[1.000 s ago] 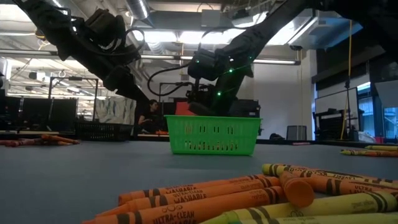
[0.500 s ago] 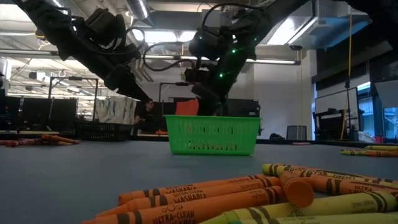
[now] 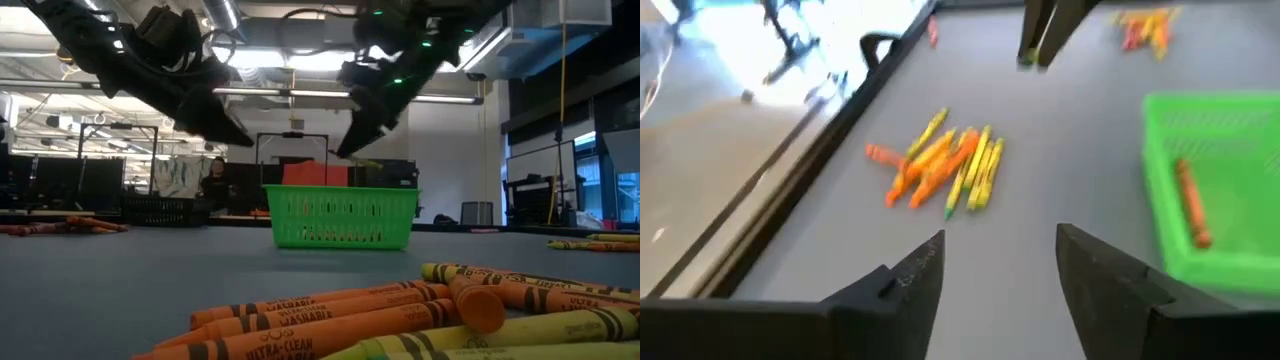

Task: Sort crayons
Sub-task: Put the green crayon into the black bin

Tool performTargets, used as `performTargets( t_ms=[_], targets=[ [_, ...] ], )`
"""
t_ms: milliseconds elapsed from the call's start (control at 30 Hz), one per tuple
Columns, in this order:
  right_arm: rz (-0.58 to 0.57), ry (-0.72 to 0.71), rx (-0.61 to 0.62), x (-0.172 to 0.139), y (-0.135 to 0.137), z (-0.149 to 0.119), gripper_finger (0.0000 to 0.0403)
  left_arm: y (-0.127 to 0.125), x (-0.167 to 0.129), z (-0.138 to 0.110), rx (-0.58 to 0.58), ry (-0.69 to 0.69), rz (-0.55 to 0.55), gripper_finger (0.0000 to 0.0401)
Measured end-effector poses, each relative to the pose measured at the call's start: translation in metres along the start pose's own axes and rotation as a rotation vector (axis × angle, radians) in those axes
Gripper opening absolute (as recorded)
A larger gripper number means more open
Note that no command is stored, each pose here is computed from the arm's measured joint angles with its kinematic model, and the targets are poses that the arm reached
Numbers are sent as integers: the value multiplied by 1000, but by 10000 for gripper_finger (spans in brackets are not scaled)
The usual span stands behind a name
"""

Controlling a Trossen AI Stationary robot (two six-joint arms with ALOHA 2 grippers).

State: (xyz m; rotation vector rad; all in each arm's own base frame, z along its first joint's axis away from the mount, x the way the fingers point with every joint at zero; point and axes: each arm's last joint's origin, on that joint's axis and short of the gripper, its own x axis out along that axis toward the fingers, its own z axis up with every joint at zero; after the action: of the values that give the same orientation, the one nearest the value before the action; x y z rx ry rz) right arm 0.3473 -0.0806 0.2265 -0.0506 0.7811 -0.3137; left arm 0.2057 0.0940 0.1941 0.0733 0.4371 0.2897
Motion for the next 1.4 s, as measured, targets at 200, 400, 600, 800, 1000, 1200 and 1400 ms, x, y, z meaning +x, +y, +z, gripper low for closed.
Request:
performTargets(
  t_ms=[200,400,600,800,1000,1200,1400],
  targets=[
    [43,-271,3,-28,0,-33,12,-10,11,13,36,-169,-86,201],
    [76,-539,-40,-52,1,-51,13,-20,39,27,51,-255,-122,199],
    [145,-695,-116,-64,2,-48,14,-29,75,53,32,-290,-162,199],
    [190,-738,-184,-66,5,-45,14,-43,102,66,45,-312,-247,199],
    [225,-746,-210,-61,17,-45,14,-55,109,70,57,-370,-266,199],
    [220,-775,-211,-57,18,-44,14,-60,106,75,64,-421,-276,198],
    [220,-815,-208,-53,19,-42,14,-65,105,77,69,-442,-275,172]
  ],
)
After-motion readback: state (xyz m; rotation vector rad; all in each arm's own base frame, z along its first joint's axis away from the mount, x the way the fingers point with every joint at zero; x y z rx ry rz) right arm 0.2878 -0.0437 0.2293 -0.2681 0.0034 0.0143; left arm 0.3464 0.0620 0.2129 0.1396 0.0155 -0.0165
